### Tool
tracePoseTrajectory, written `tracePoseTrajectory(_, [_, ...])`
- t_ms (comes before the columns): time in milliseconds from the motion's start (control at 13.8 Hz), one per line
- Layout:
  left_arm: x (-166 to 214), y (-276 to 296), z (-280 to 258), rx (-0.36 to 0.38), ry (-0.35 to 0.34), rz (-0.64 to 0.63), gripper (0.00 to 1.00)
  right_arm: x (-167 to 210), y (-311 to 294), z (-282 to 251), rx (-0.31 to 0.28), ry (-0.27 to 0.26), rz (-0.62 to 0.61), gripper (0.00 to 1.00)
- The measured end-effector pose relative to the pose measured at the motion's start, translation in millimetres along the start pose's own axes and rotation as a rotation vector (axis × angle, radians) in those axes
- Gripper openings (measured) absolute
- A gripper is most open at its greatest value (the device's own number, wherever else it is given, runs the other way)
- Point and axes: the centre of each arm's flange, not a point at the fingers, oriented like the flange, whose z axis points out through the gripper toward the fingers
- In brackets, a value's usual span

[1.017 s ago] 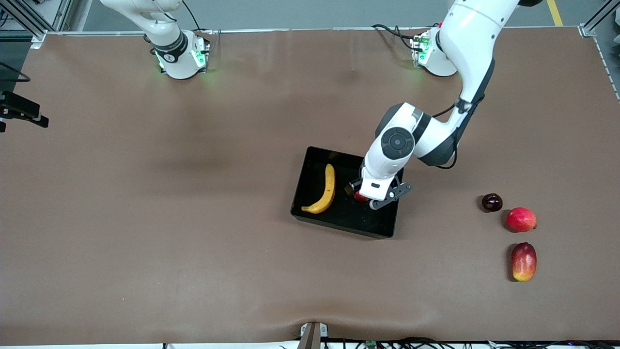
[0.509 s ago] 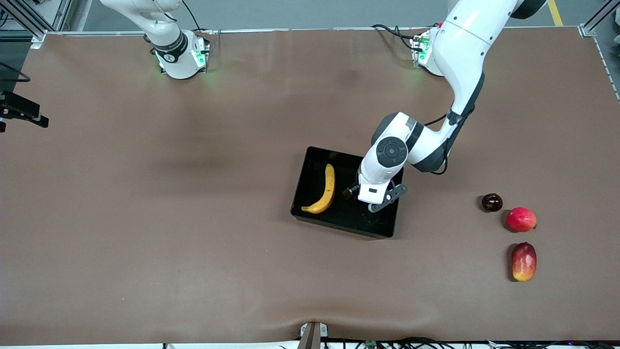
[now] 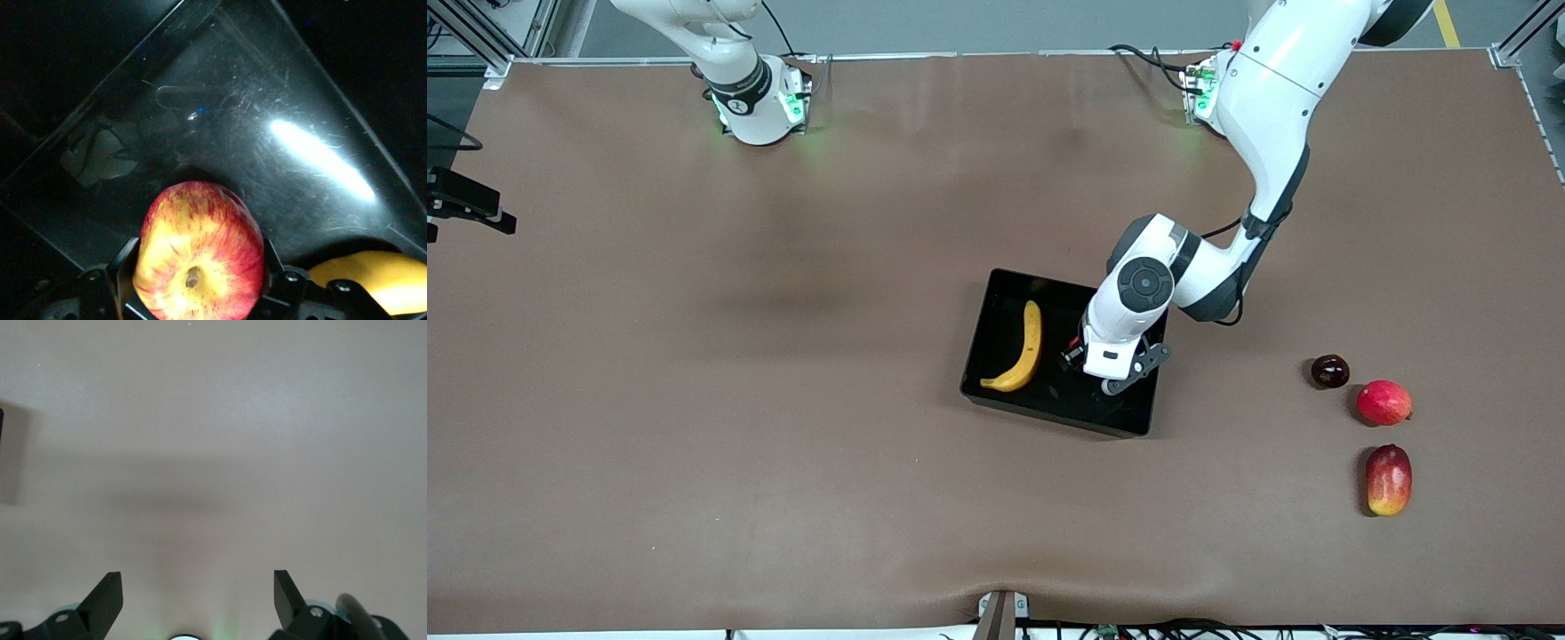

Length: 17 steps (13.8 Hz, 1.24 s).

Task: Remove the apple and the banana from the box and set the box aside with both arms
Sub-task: 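Close the left gripper on the red-yellow apple and lift it, then carry the apple with the left gripper beside the other fruits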

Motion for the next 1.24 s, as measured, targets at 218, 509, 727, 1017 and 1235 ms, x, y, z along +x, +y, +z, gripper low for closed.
tracePoseTrajectory(218, [3.7,9.4,-32.5,-0.033,0.023,0.002,0.74,0.0,0.0,0.1,0.000,0.000,0.000,1.00])
tracePoseTrajectory(509, [7.8,15.3,-112.4,-0.025,0.076,0.028,0.74,0.2,0.1,0.0,0.000,0.001,0.000,1.00])
tracePoseTrajectory(727, [34.7,-0.5,-158.6,-0.013,0.123,0.078,0.74,0.3,0.0,0.2,0.000,0.001,0.000,1.00])
tracePoseTrajectory(1017, [107.5,-45.0,-172.6,-0.003,0.138,0.148,0.74,0.4,0.0,0.5,0.000,0.000,0.000,1.00])
tracePoseTrajectory(1235, [148.9,-78.4,-168.4,0.020,0.131,0.214,0.74,0.5,0.0,0.6,0.000,0.000,0.000,1.00])
